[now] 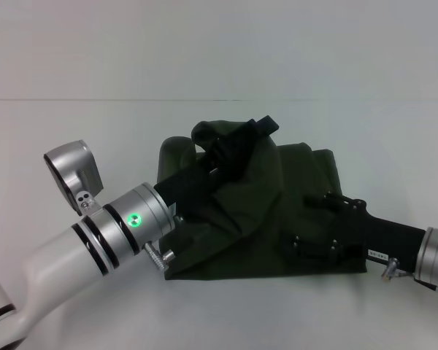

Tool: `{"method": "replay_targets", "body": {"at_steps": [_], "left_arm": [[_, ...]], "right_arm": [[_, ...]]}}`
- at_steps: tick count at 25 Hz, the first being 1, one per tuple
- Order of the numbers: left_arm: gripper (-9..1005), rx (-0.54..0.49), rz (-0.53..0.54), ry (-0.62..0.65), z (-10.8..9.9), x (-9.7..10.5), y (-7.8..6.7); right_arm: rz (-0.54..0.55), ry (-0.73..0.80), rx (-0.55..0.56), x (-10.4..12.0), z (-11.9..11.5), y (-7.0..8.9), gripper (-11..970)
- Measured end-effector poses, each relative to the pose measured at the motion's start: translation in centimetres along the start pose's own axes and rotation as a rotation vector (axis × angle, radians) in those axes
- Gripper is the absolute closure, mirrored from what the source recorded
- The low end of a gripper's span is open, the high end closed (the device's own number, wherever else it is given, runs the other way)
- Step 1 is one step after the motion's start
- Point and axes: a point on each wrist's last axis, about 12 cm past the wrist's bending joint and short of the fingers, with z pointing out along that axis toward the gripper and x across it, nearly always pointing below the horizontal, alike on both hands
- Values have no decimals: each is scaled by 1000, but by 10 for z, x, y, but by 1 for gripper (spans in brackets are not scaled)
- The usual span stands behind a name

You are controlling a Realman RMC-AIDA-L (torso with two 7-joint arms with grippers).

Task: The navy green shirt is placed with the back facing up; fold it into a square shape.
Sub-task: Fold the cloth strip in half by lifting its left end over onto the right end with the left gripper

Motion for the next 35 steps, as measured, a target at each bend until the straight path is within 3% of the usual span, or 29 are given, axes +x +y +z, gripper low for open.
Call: {"method": "replay_targets", "body": {"at_steps": [7, 11, 15, 20, 24, 28, 29, 30, 31, 35], "left_arm": [[225, -16, 52, 45, 9, 1, -2], [81, -69, 140, 135, 19, -1, -3], [69, -90, 230, 204, 31, -7, -9], [53, -87, 267, 241, 41, -14, -18], [47, -82, 291, 277, 38, -29, -28], [48, -19, 314, 340, 14, -43, -43], [48, 19, 319, 358, 2, -46, -47], [48, 71, 321, 363, -22, -51, -51], [48, 71, 321, 363, -22, -51, -51], [49, 110, 372, 250, -87, -63, -43]], "right_arm": [[38, -7, 30, 10, -11, 2, 50], [51, -8, 39, 14, -16, 4, 51], [55, -11, 36, 15, -17, 5, 52], [56, -13, 31, 15, -17, 5, 53], [64, -12, 37, 18, -21, 7, 54], [89, -38, 36, 20, -31, 9, 54], [95, -48, 35, 21, -34, 10, 55], [99, -60, 36, 22, -39, 11, 55], [100, -73, 31, 22, -43, 12, 55], [94, -147, 6, 17, -65, 14, 56]]}}
